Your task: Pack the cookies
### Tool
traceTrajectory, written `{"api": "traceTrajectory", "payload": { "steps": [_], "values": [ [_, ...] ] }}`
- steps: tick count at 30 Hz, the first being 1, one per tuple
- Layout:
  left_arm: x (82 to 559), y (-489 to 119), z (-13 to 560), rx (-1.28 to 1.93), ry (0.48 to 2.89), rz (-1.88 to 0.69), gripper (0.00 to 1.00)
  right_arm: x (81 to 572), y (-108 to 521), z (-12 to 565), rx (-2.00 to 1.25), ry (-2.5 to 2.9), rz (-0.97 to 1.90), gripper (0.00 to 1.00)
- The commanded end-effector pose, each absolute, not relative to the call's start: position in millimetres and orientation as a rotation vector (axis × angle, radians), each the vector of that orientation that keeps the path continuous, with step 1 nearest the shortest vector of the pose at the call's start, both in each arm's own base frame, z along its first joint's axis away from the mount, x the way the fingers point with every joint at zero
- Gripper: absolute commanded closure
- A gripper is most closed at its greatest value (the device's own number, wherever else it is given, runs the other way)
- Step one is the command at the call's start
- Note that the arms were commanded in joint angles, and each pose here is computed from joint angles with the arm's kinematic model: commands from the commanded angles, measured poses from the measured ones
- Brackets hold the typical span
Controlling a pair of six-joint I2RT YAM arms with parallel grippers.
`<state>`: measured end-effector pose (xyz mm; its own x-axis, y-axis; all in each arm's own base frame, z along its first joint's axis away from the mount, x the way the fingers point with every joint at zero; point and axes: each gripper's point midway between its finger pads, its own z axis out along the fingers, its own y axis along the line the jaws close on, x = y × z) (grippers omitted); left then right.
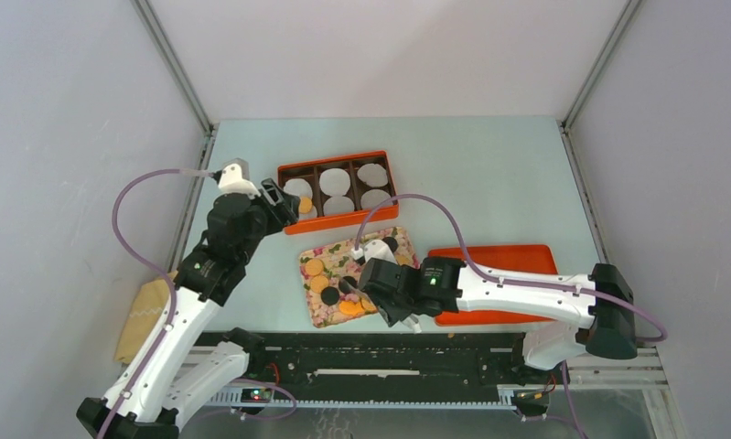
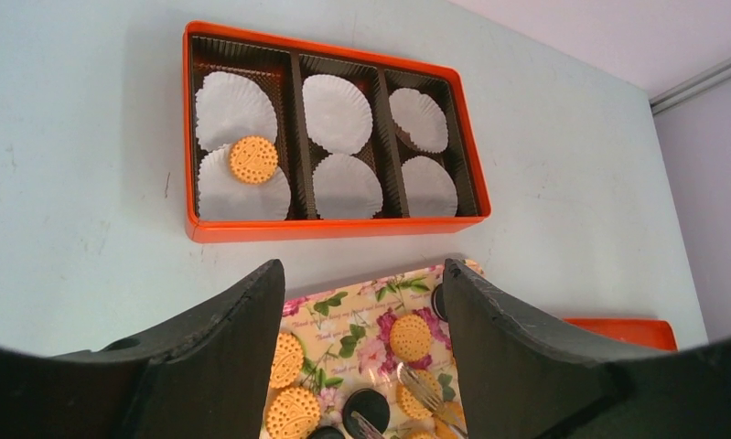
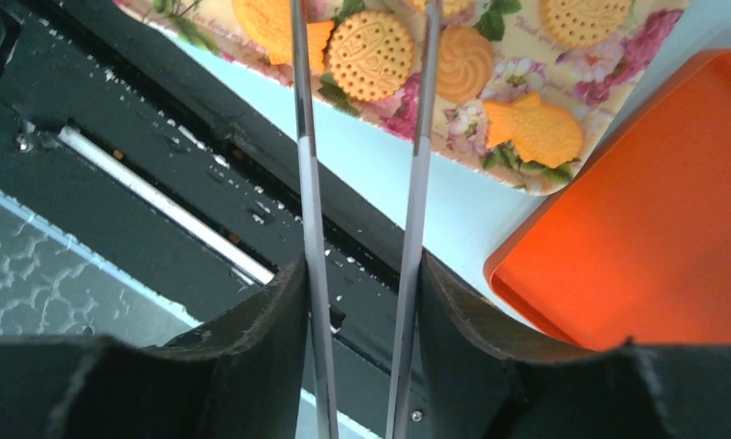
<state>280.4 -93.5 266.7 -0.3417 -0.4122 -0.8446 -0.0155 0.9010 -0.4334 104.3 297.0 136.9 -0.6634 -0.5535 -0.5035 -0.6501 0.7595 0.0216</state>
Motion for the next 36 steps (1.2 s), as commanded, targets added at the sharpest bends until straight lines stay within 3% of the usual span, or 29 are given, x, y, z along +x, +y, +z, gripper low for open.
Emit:
{"api": "traceTrajectory", "payload": {
  "steps": [1, 18, 23, 28, 36],
  "values": [
    [277, -96, 267, -0.323, 1.872, -0.461, 0.31, 94, 299, 156, -0.841, 2.469, 0.370, 0.48],
    [267, -95, 260, -0.321, 1.873, -0.476, 0.31, 88, 311, 132, -0.924, 2.498, 0.329, 0.49],
    [267, -95, 254, -0.322, 1.883, -0.476, 0.31, 98, 310, 137, -0.881, 2.465, 0.288, 0.56],
    [269, -97, 256, -0.323, 1.876, -0.485, 0.31, 112, 313, 161, -0.856, 2.403, 0.287, 0.76],
    [279, -89, 285, -0.356, 1.820, -0.446, 0.31, 177, 324, 235, -0.720, 2.224, 0.355, 0.79]
  ]
}}
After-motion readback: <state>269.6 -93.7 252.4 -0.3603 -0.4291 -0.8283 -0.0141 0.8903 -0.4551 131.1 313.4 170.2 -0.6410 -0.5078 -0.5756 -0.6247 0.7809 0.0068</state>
